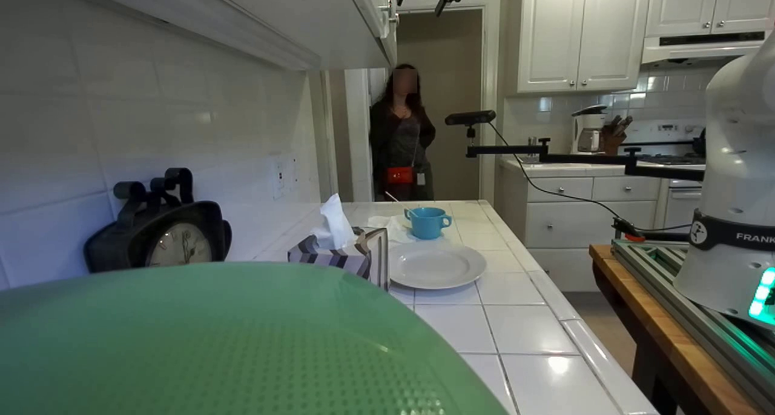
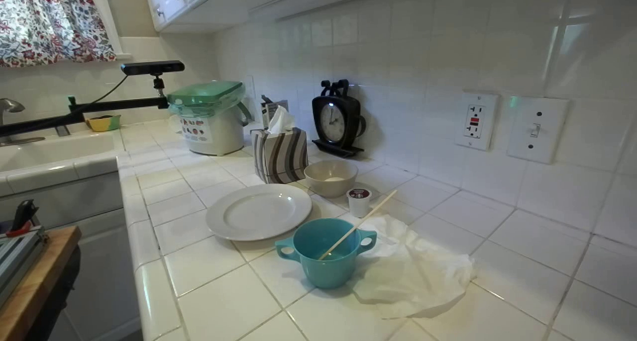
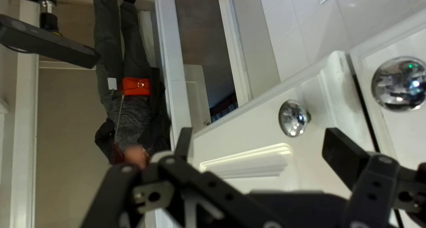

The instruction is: Open the cabinet's right door

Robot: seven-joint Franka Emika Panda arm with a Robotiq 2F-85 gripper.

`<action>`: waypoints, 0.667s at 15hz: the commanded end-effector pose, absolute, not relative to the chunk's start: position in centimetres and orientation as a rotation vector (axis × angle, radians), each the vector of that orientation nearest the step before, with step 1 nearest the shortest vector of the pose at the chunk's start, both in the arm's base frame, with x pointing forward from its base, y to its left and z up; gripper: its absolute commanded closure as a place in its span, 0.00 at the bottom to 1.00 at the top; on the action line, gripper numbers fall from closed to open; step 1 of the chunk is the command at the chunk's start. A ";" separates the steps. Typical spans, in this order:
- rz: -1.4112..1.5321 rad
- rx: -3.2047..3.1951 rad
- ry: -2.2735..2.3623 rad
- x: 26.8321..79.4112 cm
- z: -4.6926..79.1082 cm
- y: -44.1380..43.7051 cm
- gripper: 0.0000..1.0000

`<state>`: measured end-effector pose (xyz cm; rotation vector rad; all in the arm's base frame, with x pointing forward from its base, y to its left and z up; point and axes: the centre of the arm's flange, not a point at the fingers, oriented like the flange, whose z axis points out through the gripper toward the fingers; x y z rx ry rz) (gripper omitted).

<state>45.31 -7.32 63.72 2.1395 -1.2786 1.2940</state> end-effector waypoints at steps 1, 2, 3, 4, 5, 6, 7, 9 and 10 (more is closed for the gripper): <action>1.326 2.089 -1.284 46.4 63.6 -6.9 0.00; 1.327 2.083 -1.284 46.5 63.4 -6.9 0.00; 1.326 2.077 -1.281 46.6 63.2 -6.9 0.00; 1.326 2.068 -1.280 46.7 63.1 -7.0 0.00; 1.322 2.062 -1.279 46.8 62.9 -7.0 0.00; 1.320 2.057 -1.278 46.9 62.8 -7.1 0.00; 1.320 2.055 -1.277 47.0 62.6 -7.1 0.00; 1.317 2.052 -1.275 47.2 62.2 -7.1 0.00; 1.314 2.052 -1.275 47.3 62.1 -7.1 0.00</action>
